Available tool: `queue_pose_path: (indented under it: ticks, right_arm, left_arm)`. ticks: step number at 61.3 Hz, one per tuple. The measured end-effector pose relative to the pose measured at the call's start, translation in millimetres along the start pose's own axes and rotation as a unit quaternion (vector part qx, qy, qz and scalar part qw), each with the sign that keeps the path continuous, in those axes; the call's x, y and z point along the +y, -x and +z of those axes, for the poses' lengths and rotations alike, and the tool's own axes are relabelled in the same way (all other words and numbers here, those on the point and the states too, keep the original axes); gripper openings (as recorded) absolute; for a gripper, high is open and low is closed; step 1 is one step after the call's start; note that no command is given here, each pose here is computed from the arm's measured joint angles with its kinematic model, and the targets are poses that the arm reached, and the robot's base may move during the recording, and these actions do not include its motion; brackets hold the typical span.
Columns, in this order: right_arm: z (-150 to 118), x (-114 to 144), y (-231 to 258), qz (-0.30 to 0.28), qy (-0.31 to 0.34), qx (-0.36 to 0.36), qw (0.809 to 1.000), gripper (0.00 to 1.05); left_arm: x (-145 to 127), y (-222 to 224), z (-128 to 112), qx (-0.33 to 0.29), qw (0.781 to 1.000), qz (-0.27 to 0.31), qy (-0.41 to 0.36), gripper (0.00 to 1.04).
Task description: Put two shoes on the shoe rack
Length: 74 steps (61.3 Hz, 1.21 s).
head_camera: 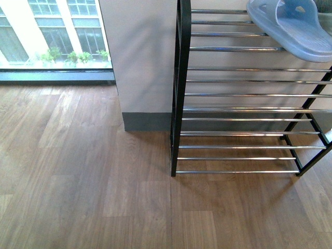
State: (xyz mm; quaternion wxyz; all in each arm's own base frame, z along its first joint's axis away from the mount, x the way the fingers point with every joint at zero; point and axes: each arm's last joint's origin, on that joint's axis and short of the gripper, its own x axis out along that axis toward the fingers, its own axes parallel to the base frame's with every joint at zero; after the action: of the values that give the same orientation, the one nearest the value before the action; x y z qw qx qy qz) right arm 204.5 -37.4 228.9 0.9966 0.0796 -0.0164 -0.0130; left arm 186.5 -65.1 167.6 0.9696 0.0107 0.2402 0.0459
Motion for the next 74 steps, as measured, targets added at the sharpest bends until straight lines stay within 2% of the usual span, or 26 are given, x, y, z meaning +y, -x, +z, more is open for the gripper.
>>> queue_pose_path:
  ticks: [7, 12, 19, 23, 27, 52, 68, 74]
  right_arm:
    - [-15.4, -14.4, 15.8, -0.028, -0.035, -0.018, 0.999, 0.95]
    - [-28.2, -24.6, 21.1, -0.077, -0.049, -0.028, 0.995, 0.95]
    - [-31.7, -26.3, 22.5, -0.074, -0.049, -0.022, 0.996, 0.95]
    - [-35.2, -20.8, 27.3, -0.008, 0.001, 0.017, 1.0, 0.8]
    - [-39.4, -13.8, 33.5, 0.007, 0.038, 0.022, 0.999, 0.67]
    - [-53.5, 8.7, 61.2, 0.008, 0.074, 0.021, 0.997, 0.01]
    - [-62.0, 19.3, 72.2, -0.003, 0.077, 0.015, 0.997, 0.02]
    - [-60.5, 25.1, 76.3, 0.014, 0.078, 0.01, 0.997, 0.02]
  left_arm:
    - [0.0, 0.0, 0.0, 0.0, 1.0, 0.0, 0.0, 0.02]
    - [0.0, 0.0, 0.0, 0.0, 1.0, 0.0, 0.0, 0.02]
    - [0.0, 0.1, 0.0, 0.0, 1.0, 0.0, 0.0, 0.02]
    - [0.1, 0.0, 0.0, 0.0, 1.0, 0.001, 0.0, 0.02]
    - [0.2, 0.0, 0.1, 0.0, 1.0, 0.001, 0.0, 0.02]
    - [0.0, 0.0, 0.0, 0.0, 1.0, 0.0, 0.0, 0.02]
    - [0.0, 0.0, 0.0, 0.0, 1.0, 0.0, 0.0, 0.02]
    - [0.0, 0.1, 0.0, 0.0, 1.0, 0.0, 0.0, 0.02]
